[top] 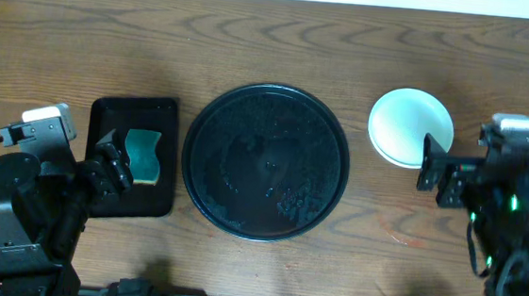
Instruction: Clean dirty plates on tray and stack at the side
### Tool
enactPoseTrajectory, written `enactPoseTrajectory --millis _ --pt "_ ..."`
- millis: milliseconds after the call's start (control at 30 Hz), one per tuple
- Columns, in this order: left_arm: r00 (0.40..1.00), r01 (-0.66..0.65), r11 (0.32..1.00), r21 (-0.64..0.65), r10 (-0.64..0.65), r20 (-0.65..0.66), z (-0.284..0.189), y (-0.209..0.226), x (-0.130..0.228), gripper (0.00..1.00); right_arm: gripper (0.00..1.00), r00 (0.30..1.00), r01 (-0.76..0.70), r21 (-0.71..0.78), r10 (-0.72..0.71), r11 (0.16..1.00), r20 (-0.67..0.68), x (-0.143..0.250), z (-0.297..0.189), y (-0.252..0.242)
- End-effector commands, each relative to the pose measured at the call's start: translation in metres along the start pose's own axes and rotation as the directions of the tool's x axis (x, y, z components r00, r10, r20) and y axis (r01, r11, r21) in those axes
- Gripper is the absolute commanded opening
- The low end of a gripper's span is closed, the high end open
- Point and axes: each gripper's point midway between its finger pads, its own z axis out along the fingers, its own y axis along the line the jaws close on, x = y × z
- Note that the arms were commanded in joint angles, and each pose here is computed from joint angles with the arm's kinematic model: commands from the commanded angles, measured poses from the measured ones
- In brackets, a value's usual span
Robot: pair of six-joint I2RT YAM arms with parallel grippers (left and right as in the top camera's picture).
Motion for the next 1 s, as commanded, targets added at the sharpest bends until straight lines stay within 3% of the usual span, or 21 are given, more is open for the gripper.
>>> enactPoseTrajectory --millis 0,167,400,967 --pt "1.0 0.001 1.0 0.004 -0.001 0.008 -0.003 -0.001 -0.003 0.79 0.99 0.996 0.036 0.032 -0.039 0.999 0.078 0.026 0.0 -0.01" --pt "1.0 0.001 1.0 0.004 -0.001 0.009 -0.003 -0.001 -0.003 0.79 0.99 0.973 0.01 0.043 -0.02 0.999 0.229 0.059 0.01 -0.016" --pt "1.0 0.001 1.0 0.004 -0.001 0.008 -0.003 -0.001 -0.003 0.79 0.99 0.944 0.003 0.012 -0.007 1.0 0.329 0.116 0.032 -0.013" --pt "1.0 0.001 1.0 0.004 -0.001 0.009 -0.003 -0.001 -0.003 0.79 0.99 0.947 0.013 -0.012 -0.008 1.0 0.322 0.169 0.053 -0.01"
